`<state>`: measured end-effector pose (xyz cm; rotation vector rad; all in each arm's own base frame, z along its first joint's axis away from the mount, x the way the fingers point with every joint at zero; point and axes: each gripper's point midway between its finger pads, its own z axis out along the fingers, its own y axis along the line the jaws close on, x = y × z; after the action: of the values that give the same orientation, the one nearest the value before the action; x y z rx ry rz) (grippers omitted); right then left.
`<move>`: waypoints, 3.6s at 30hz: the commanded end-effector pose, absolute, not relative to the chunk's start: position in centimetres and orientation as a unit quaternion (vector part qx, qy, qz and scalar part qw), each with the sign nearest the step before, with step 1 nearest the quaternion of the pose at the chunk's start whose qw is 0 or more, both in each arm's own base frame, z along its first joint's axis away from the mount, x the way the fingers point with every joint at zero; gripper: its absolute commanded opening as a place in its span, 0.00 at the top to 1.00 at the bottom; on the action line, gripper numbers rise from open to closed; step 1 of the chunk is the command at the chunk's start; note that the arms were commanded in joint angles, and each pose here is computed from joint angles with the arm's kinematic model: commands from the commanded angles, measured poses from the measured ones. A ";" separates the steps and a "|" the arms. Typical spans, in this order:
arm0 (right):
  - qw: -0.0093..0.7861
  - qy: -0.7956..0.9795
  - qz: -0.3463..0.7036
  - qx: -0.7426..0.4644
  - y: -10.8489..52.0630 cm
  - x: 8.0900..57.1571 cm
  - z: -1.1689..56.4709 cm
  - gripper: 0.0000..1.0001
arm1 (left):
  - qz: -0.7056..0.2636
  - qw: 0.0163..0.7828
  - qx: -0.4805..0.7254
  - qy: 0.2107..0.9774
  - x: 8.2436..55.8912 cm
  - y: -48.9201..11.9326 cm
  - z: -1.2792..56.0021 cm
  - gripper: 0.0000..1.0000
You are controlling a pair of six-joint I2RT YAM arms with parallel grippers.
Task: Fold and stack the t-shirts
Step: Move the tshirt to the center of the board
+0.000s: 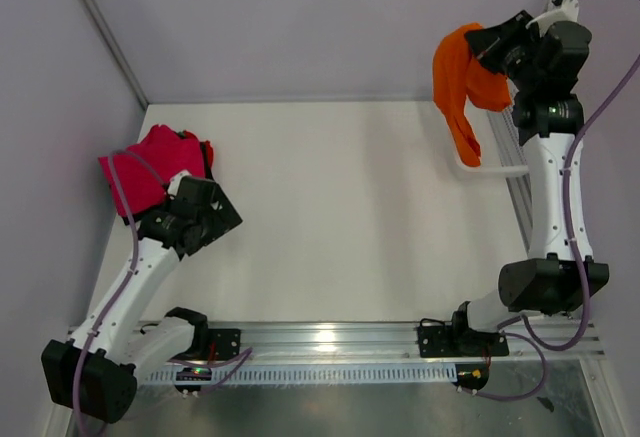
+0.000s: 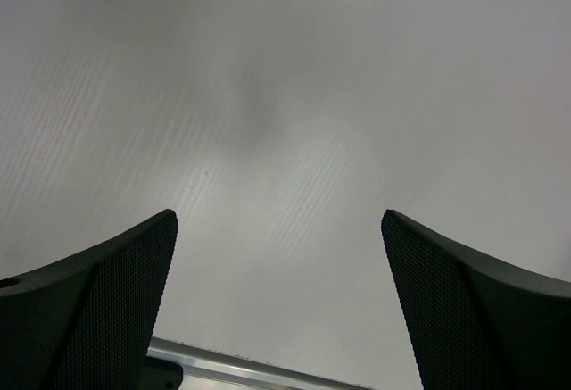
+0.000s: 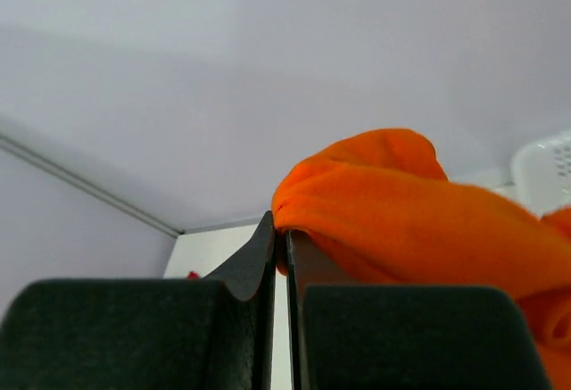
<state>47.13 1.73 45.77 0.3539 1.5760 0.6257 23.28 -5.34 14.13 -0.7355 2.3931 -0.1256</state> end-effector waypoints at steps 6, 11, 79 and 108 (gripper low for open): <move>0.676 0.588 0.443 0.032 9.5 33.7 60.5 0.97 | -0.078 0.305 -0.258 0.913 24.9 -7.0 12.5 0.01; 0.626 0.576 0.525 0.021 13.0 28.3 61.0 0.97 | -0.082 0.315 -0.241 0.914 26.1 -7.4 12.9 0.01; 0.535 0.786 0.304 0.067 16.5 28.6 40.4 0.97 | -0.072 0.331 -0.212 0.917 31.1 -8.4 14.9 0.03; 0.478 0.731 0.483 -0.066 26.1 24.7 44.8 0.97 | -0.064 0.331 -0.210 0.918 31.8 -8.4 14.6 0.04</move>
<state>21.67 28.12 48.84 -0.3130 1.5991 1.4380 30.17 -8.34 12.58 -0.5607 2.4731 -0.1516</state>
